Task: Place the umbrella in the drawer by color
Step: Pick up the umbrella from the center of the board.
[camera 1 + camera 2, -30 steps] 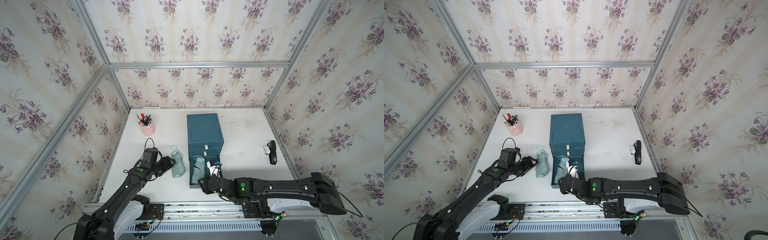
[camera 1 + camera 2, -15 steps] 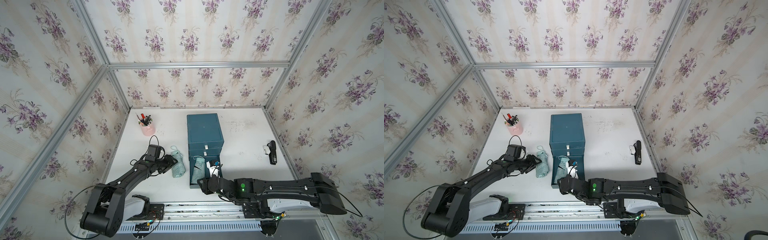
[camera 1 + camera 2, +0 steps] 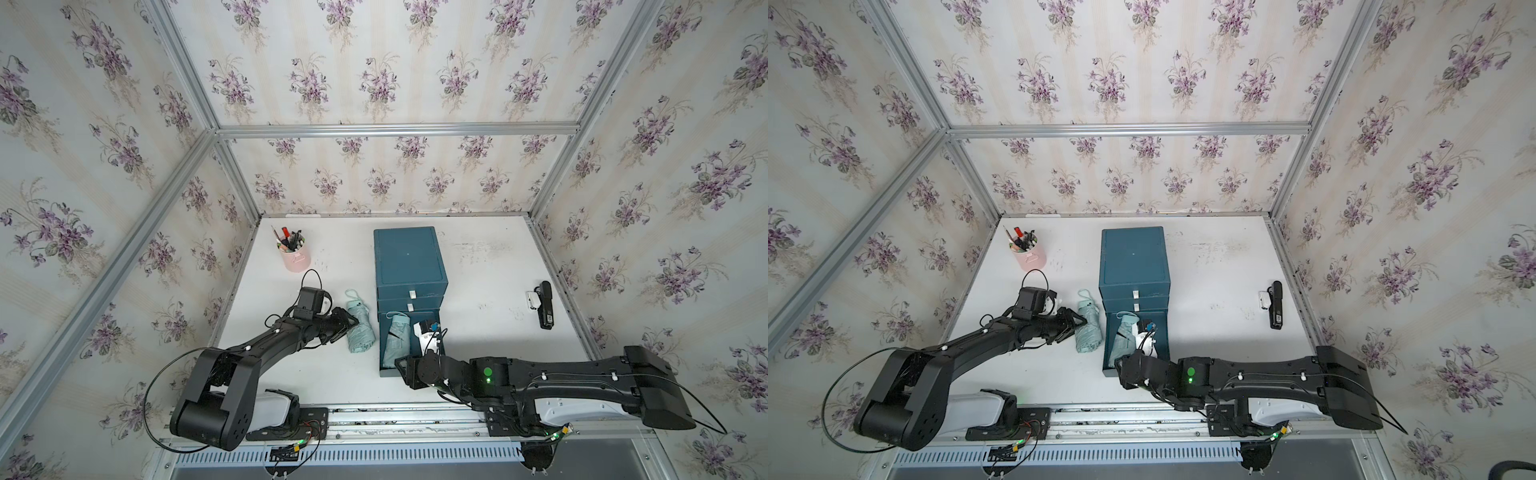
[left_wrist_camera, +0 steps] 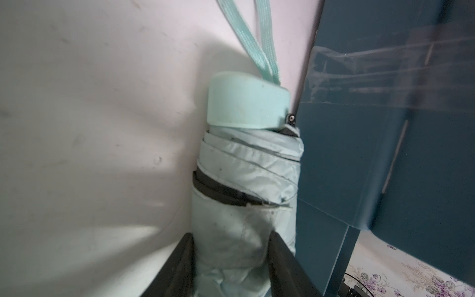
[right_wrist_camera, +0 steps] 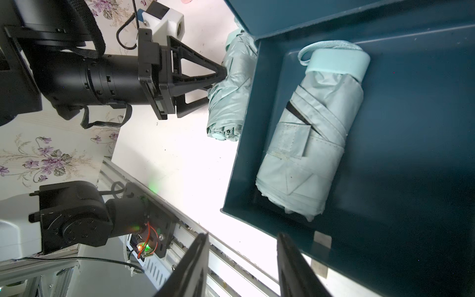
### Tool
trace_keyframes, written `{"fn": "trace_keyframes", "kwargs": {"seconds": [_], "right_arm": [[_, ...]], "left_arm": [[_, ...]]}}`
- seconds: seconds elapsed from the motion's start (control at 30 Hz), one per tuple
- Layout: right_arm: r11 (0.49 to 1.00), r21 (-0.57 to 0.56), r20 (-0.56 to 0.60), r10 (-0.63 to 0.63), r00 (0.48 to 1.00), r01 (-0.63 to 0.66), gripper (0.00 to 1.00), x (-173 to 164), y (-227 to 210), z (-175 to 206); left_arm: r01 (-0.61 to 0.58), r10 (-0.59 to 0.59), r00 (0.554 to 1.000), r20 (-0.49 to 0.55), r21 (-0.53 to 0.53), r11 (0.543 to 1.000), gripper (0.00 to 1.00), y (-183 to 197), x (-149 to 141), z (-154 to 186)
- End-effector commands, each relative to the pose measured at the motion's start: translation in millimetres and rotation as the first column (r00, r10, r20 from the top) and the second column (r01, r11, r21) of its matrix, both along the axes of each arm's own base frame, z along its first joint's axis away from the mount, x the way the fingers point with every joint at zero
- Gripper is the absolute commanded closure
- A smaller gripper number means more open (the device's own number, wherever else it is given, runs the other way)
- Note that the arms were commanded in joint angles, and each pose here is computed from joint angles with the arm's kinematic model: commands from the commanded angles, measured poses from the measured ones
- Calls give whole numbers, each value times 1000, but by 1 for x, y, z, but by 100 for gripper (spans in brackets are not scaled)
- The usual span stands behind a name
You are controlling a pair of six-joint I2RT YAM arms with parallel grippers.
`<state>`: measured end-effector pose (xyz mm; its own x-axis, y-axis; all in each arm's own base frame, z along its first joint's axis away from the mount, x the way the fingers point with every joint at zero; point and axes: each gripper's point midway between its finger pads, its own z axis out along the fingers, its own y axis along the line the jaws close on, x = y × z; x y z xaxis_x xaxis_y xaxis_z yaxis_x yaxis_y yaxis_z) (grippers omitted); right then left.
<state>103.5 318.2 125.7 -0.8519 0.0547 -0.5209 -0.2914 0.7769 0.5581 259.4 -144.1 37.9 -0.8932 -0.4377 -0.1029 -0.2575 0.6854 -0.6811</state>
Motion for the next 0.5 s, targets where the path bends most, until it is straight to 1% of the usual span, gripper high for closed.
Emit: {"fn": "trace_keyframes", "kwargs": {"seconds": [0.0, 0.03, 0.17, 0.3, 0.47], "right_arm": [[999, 33, 14, 1, 1000, -2, 53, 1, 5, 8], [999, 35, 15, 0, 1000, 0, 53, 1, 5, 9], [999, 40, 14, 1, 1000, -2, 53, 1, 5, 10], [999, 41, 11, -4, 1000, 3, 53, 1, 5, 9], [999, 44, 13, 1, 1000, -1, 54, 1, 6, 11]], "left_arm": [[-3, 3, 1000, -13, 38, 999, 59, 6, -6, -4], [0, 0, 1000, -6, 38, 999, 61, 6, -5, -2], [9, -9, 1000, 15, 34, 999, 63, 5, -4, 7], [14, -15, 999, 38, 34, 999, 74, 5, -4, 16], [14, -16, 997, 72, 31, 999, 78, 5, -4, 26]]}}
